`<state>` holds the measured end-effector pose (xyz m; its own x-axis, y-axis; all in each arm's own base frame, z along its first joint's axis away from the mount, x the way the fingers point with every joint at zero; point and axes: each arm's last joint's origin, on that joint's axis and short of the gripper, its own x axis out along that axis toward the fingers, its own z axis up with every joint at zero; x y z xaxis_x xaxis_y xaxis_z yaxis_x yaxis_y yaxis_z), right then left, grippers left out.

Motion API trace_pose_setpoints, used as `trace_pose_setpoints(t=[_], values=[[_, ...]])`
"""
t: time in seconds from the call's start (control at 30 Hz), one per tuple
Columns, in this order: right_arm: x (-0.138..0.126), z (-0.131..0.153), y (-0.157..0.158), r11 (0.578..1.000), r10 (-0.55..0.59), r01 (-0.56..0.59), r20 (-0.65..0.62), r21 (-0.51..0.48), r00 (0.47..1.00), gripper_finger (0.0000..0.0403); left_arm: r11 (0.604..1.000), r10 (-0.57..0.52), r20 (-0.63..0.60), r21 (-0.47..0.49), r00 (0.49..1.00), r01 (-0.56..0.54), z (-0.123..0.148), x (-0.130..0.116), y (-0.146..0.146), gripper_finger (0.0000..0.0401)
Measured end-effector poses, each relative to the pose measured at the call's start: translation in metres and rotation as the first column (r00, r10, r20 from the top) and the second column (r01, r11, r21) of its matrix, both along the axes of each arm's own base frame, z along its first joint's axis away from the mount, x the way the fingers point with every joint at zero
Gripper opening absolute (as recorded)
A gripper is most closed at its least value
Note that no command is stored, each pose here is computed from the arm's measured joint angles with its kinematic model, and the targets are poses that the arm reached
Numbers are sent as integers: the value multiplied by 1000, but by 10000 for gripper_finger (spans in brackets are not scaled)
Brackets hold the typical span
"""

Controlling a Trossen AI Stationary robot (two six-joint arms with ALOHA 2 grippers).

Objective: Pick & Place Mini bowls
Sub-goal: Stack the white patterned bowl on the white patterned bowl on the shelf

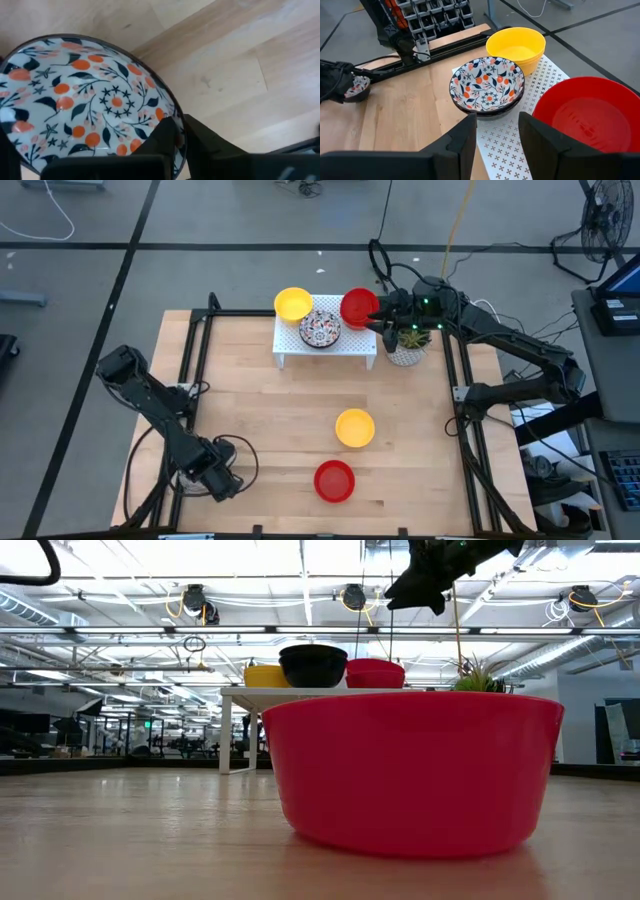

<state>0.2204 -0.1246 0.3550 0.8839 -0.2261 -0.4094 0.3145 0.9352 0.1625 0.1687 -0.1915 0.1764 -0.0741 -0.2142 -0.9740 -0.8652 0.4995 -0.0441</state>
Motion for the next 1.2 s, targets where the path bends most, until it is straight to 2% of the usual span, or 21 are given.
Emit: trace_pose_setpoints(t=[0.13,0.27,0.47,0.63,0.77,0.9,1.0,1.2], values=[[0,0,0,1000,0,0,0,0,1000,137,997,-78,41,18,996,78,1,2,2,36],[1,0,1,1000,11,-11,-5,-7,1000,137,973,-196,84,140,977,183,-2,8,16,45],[7,-1,14,992,98,-100,-34,-71,995,137,902,-382,153,277,911,332,-1,29,38,29],[13,-1,29,980,171,-174,-43,-98,984,137,844,-469,169,376,867,384,-1,48,61,33],[17,-1,37,972,208,-212,-44,-100,977,137,781,-548,141,439,824,445,2,61,81,21],[18,-1,42,969,225,-228,-44,-99,973,137,710,-641,154,491,752,505,18,80,92,8],[19,-2,43,967,231,-234,-47,-97,972,137,642,-714,173,549,678,536,40,95,97,11],[18,-4,44,968,229,-235,-69,-85,971,137,468,-848,176,690,499,552,97,123,102,18]])
